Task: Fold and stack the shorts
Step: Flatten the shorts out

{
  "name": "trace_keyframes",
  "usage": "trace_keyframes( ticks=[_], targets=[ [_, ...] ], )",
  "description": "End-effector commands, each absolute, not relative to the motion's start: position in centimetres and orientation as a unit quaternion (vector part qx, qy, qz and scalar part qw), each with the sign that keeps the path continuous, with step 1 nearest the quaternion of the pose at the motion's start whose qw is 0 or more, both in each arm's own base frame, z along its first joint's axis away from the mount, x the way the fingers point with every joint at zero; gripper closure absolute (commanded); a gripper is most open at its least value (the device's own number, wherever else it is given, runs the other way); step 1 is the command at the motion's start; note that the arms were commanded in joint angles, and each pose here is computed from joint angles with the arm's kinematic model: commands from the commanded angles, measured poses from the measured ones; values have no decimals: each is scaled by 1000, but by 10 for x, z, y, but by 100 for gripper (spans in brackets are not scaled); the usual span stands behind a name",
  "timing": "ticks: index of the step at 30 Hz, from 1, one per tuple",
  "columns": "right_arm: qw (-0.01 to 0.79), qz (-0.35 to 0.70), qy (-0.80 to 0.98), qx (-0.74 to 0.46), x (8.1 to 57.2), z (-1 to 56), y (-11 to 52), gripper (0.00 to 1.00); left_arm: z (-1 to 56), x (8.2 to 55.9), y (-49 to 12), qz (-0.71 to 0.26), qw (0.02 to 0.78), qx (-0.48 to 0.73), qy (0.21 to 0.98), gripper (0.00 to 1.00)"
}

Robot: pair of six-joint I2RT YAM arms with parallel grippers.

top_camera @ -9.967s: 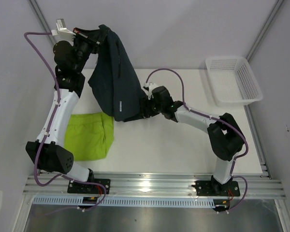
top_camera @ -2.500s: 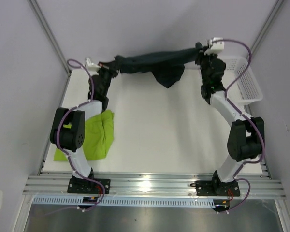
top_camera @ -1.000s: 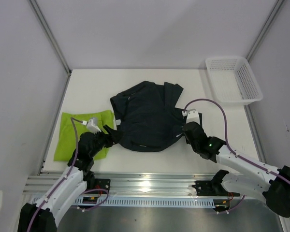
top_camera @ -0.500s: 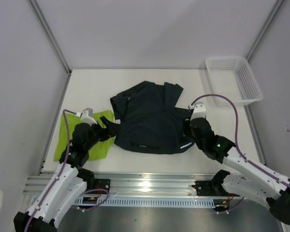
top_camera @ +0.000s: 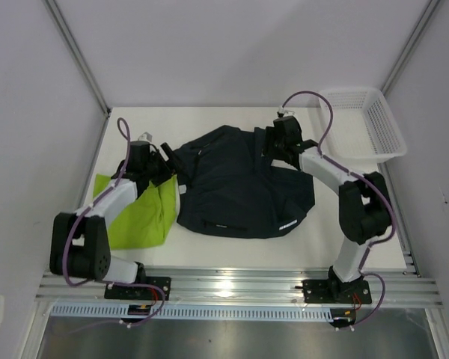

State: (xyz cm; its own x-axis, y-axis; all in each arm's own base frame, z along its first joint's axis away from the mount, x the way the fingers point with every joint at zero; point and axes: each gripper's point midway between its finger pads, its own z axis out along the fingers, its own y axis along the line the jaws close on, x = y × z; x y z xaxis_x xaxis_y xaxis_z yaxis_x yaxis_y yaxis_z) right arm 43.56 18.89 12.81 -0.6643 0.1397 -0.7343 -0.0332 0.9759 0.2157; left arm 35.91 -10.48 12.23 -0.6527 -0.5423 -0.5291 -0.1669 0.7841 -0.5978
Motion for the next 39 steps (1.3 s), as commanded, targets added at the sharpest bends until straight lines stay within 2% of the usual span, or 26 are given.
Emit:
trace_keyframes(
  ticks=[1, 5, 8, 12, 17, 25, 29, 31, 33, 34, 36, 37, 39],
  targets=[
    [420, 153, 892, 73, 482, 134, 203, 40, 125, 401, -107, -284, 376, -211, 856, 17],
    [422, 148, 890, 92, 542, 114, 213, 42, 113, 437, -109, -288, 370, -220, 856, 20],
    [429, 133, 887, 107, 574, 100, 212, 44, 112, 470, -112, -289, 367, -216, 858, 25],
    [435, 119, 884, 123, 605, 83, 203, 50, 91, 489, -114, -290, 344, -223, 865, 30],
    [434, 102, 885, 135, 624, 68, 195, 50, 75, 500, -110, -289, 343, -231, 863, 34],
    [437, 56, 886, 144, 624, 53, 184, 49, 57, 493, -103, -279, 338, -239, 867, 45],
    [424, 52, 896, 121, 624, 45, 196, 53, 48, 491, -105, -281, 330, -241, 868, 52],
    [424, 41, 898, 110, 621, 43, 202, 65, 47, 491, -105, -281, 329, -240, 869, 56],
    [423, 38, 899, 111, 619, 42, 201, 81, 44, 490, -104, -279, 328, -240, 870, 64],
    [430, 41, 895, 115, 621, 46, 200, 85, 44, 491, -104, -278, 330, -240, 870, 71],
    [438, 35, 890, 122, 621, 53, 193, 100, 43, 490, -103, -276, 330, -240, 870, 77],
    [444, 37, 886, 127, 623, 59, 190, 100, 41, 490, -102, -273, 330, -241, 871, 82],
    [467, 42, 872, 142, 629, 86, 180, 100, 41, 490, -101, -269, 332, -243, 871, 84]
  ],
)
